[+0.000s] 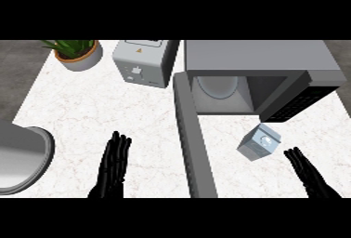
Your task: Pick up the milk, place it into the microwave and close the microwave
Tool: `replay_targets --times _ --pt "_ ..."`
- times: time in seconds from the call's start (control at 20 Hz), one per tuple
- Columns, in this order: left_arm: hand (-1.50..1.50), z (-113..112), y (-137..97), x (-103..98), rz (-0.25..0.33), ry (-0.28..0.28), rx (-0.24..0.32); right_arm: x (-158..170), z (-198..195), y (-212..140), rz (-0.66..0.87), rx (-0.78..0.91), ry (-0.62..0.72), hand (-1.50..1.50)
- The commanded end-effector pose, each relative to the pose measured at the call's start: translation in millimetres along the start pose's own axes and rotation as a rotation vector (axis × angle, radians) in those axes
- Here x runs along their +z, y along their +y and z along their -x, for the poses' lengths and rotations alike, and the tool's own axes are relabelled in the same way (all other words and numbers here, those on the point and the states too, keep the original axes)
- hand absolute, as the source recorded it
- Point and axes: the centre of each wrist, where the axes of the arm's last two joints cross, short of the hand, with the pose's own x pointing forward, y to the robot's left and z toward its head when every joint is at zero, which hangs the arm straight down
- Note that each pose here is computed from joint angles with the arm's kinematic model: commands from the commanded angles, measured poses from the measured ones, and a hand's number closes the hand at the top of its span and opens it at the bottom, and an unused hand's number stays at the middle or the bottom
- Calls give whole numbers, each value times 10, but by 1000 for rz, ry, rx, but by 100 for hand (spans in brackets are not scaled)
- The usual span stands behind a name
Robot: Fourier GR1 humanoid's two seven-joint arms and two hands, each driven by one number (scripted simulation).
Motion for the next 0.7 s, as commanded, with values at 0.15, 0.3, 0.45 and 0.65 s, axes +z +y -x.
replay_targets --times 0.15,0.3,0.45,0.65 --pt "-150 -42 -47 21 7 23 27 46 464 10 16 9 22 -150" --pt "-150 -3 48 106 6 23 16 -411 588 -154 23 46 39 -150" --pt "-150 139 193 187 3 21 21 -312 686 -350 63 91 27 -150" --pt "-150 -48 451 317 13 37 31 -188 1038 -18 48 114 45 -150"
